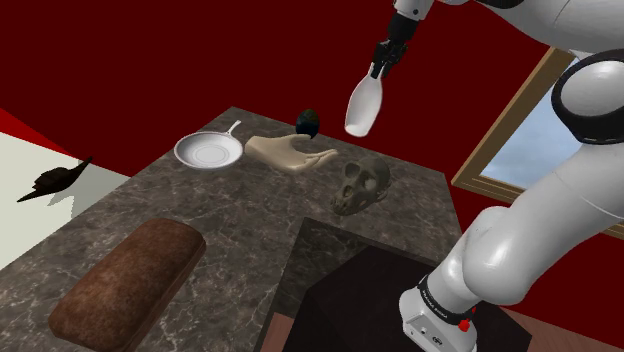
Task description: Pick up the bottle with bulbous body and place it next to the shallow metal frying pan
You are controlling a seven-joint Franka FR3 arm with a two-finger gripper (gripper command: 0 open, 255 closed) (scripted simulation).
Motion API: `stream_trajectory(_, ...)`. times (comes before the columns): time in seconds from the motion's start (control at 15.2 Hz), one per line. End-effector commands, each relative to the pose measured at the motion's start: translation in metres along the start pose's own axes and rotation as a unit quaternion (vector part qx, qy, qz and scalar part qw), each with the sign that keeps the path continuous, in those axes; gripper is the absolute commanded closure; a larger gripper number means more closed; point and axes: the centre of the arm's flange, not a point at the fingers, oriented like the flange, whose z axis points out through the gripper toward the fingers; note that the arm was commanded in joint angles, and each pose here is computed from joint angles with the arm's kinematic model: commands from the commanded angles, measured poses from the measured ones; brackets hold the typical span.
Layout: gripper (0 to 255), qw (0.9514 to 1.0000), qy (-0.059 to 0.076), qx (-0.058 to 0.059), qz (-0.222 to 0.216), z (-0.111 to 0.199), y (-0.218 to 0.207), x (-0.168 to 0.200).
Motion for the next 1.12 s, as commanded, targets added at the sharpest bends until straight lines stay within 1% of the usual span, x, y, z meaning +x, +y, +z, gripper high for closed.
stream_trajectory(0.0,255,1.0000,0.000,0.000,0.001,0.011,-0.023,0.010)
stream_trajectory(1.06,255,1.0000,0.000,0.000,0.001,0.085,-0.199,0.100)
